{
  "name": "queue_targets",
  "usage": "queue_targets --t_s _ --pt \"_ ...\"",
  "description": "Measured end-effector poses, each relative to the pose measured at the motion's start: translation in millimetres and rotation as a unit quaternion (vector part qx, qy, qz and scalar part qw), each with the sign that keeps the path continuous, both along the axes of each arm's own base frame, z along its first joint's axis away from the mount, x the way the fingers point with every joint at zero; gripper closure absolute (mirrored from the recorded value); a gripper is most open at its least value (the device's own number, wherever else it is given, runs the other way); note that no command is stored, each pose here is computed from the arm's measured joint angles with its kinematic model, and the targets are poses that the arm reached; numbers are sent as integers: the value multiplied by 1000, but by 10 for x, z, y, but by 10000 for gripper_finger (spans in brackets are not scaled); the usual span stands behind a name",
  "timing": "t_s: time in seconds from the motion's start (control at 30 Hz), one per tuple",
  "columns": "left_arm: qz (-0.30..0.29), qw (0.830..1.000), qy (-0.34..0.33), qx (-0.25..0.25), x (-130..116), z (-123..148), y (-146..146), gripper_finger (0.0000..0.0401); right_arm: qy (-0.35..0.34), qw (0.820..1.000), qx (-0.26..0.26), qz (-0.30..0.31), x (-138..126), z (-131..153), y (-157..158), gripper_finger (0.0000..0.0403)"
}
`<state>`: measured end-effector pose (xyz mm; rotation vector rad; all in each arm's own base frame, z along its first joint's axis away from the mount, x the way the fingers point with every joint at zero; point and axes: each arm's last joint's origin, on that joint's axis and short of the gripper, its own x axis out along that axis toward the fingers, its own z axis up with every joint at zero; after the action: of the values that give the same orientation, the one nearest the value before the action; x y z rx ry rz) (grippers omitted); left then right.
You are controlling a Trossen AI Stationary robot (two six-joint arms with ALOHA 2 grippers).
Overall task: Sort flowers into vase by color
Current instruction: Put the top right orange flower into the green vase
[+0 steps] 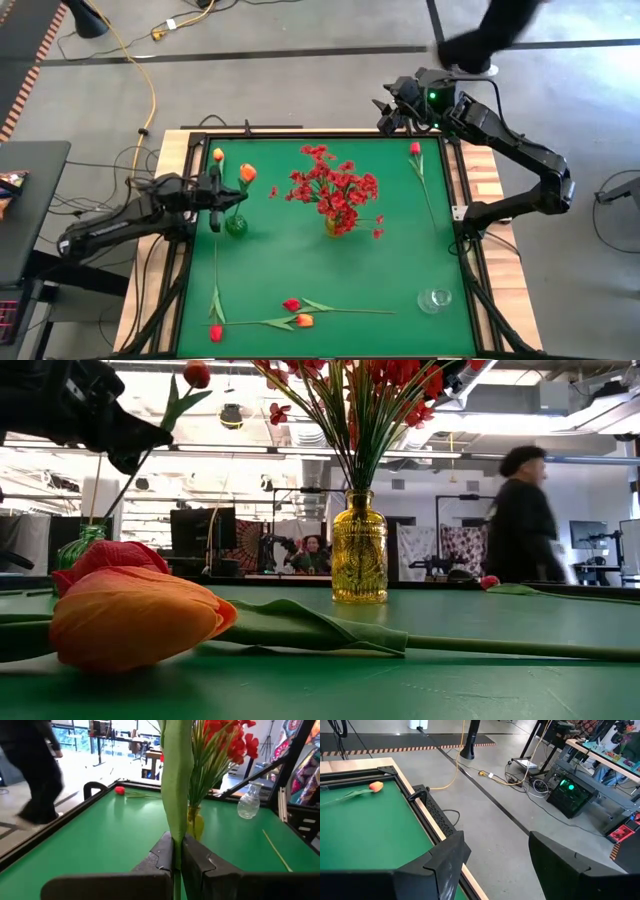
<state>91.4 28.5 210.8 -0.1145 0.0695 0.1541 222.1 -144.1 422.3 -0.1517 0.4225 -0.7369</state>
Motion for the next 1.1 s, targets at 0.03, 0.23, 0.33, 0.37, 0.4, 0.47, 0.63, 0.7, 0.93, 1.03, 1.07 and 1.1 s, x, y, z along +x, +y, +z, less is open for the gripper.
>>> queue_targets --t_s 0.03,0.23,0.33,0.37,0.4,0.47,0.63,0.7,0.93,1.03,1.07,1.1 --pt "1 1000 2 -1 -21 -9 -8 401 0 1000 0 0 0 0 0 154" --pt "9 1000 15 -18 -118 -65 -40 401 4 1000 -4 2 0 0 0 154" --pt "15 999 14 -27 -130 -69 -42 401 7 1000 -9 4 1 3 -1 154" --pt "23 999 14 -31 -131 -70 -38 401 6 1000 -10 4 1 5 -1 154" --pt "33 999 15 -39 -133 -75 -33 400 6 1000 -10 4 1 5 -1 154" --pt "47 997 22 -56 -137 -95 -27 397 5 1000 -11 4 2 8 -2 154" --pt "59 994 23 -93 -140 -112 -24 390 4 1000 -11 4 2 9 -2 154" --pt "52 993 21 -106 -139 -112 -28 389 4 1000 -11 4 2 9 -2 154" --pt "38 989 19 -139 -137 -116 -39 388 5 1000 -11 4 2 8 -2 154" --pt "38 989 19 -141 -137 -116 -39 387 5 1000 -11 4 2 8 -2 154" --pt "38 989 19 -141 -137 -116 -39 387 5 1000 -11 4 2 8 -1 154" --pt "38 989 19 -141 -137 -116 -39 387 5 1000 -11 4 2 8 -1 154"
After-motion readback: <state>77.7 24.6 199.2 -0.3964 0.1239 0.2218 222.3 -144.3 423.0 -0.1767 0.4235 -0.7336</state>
